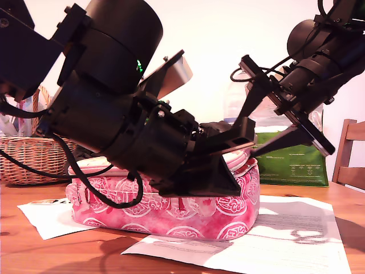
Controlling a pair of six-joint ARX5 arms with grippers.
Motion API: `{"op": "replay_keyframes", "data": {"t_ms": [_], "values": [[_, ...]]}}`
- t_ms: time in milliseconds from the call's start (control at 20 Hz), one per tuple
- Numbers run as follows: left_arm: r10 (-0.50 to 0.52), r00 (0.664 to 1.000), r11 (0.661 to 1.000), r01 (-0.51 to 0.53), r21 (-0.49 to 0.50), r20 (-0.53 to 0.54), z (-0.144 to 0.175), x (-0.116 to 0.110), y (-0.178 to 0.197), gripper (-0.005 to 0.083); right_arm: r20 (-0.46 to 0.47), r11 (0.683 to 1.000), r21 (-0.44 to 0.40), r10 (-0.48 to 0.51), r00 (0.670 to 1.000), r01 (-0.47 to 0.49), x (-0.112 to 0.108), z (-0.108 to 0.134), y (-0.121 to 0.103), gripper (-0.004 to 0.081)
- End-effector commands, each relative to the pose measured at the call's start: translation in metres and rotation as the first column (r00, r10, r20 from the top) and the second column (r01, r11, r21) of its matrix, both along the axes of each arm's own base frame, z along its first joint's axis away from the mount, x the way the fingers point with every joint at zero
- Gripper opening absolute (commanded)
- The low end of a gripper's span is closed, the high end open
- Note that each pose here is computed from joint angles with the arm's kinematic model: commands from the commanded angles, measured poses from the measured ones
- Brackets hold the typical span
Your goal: Open the zipper in the zip bag in front of you
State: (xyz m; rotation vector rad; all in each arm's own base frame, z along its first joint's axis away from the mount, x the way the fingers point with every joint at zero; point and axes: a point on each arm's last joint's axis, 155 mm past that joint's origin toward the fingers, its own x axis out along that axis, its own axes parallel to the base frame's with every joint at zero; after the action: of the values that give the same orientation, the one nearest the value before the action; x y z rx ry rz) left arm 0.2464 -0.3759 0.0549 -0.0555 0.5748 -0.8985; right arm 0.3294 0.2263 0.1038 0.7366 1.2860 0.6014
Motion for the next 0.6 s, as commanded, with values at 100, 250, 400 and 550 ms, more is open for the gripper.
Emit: {"op": "replay_keyframes", "data": {"t_ms": [100, 250, 400, 550], "values": [[-0.04, 0.999, 0.999, 0.04, -0.005, -0.006, 0.001, -0.008, -0.007, -0.0019, 0.032, 1.0, -0.024, 0.015, 0.999, -0.014, -0.001, -0.002, 0.007, 0.0084], [-0.043, 0.999, 0.999, 0.043, -0.005, -0.008, 0.0, -0.009, -0.007, -0.0019, 0.066, 0.996, -0.084, 0.015, 0.998, -0.009, 0.002, -0.009, 0.005, -0.0013], [-0.06, 0.998, 0.998, 0.06, -0.011, -0.016, 0.001, -0.012, -0.009, -0.0019, 0.085, 0.991, -0.13, -0.007, 0.996, 0.018, 0.007, -0.014, -0.001, -0.0013], [-0.063, 0.998, 0.998, 0.062, -0.011, -0.028, -0.001, -0.013, -0.009, -0.0019, 0.102, 0.988, -0.151, 0.001, 0.995, 0.015, 0.009, -0.016, -0.004, -0.0013]]}}
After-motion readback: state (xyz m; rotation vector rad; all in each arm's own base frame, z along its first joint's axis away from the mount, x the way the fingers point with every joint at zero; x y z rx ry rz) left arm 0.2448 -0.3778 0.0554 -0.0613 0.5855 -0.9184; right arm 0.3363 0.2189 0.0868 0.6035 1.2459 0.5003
